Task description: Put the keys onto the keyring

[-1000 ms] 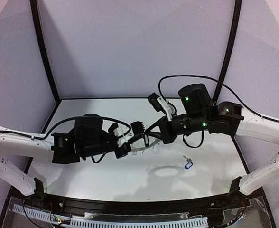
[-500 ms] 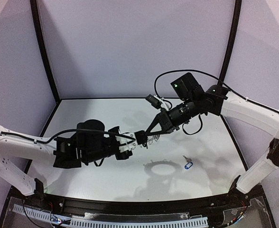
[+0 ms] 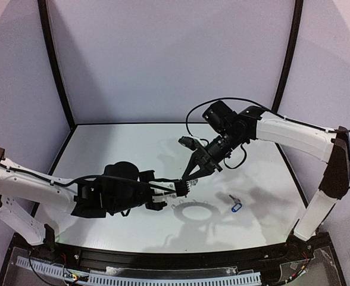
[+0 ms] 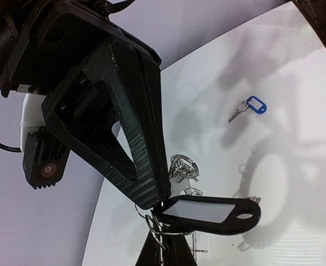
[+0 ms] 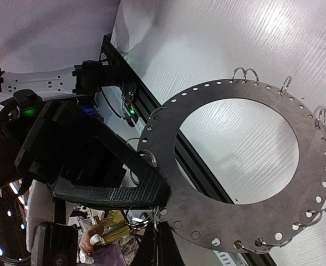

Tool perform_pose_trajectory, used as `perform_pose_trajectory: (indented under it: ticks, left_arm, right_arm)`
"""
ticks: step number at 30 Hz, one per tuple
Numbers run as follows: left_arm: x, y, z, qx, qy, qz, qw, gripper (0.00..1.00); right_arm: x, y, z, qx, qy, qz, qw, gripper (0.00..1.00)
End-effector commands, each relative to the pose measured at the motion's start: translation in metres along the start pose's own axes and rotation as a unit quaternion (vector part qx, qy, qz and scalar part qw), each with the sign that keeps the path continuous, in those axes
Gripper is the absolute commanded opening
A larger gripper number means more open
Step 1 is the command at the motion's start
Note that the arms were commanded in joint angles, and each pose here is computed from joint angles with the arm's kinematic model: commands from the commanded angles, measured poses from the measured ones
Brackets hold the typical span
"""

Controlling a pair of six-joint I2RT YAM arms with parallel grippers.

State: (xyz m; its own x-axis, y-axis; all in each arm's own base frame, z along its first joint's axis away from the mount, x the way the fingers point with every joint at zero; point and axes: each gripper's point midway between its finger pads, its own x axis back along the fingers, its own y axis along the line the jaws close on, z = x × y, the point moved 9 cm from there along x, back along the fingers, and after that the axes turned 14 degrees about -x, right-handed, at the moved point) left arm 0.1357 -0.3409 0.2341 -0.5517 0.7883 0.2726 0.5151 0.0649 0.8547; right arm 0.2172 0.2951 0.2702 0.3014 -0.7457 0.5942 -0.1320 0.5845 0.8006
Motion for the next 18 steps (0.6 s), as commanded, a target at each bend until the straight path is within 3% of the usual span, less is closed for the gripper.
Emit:
perform_pose_trajectory:
  ticks: [1,3,7,18]
  left_arm:
    - [0.019,0.029,-0.032,0.040,-0.094,-0.060,0.993,0.04]
    - [0.018,0.027,-0.030,0.059,-0.087,-0.056,0.993,0.15]
    - [0.017,0.025,-0.029,0.076,-0.080,-0.052,0.993,0.20]
    - [0.008,0.038,-0.029,0.125,-0.044,-0.097,0.986,0.10]
  right_arm:
    - [0.024,0.018,-0.013,0.087,-0.097,-0.003,0.992,0.00]
    - [0.037,0.031,-0.003,0.139,-0.119,-0.022,0.983,0.00]
    - [0.042,0.045,0.010,0.195,-0.123,-0.046,0.972,0.00]
    - [0.038,0.057,0.026,0.249,-0.125,-0.007,0.960,0.00]
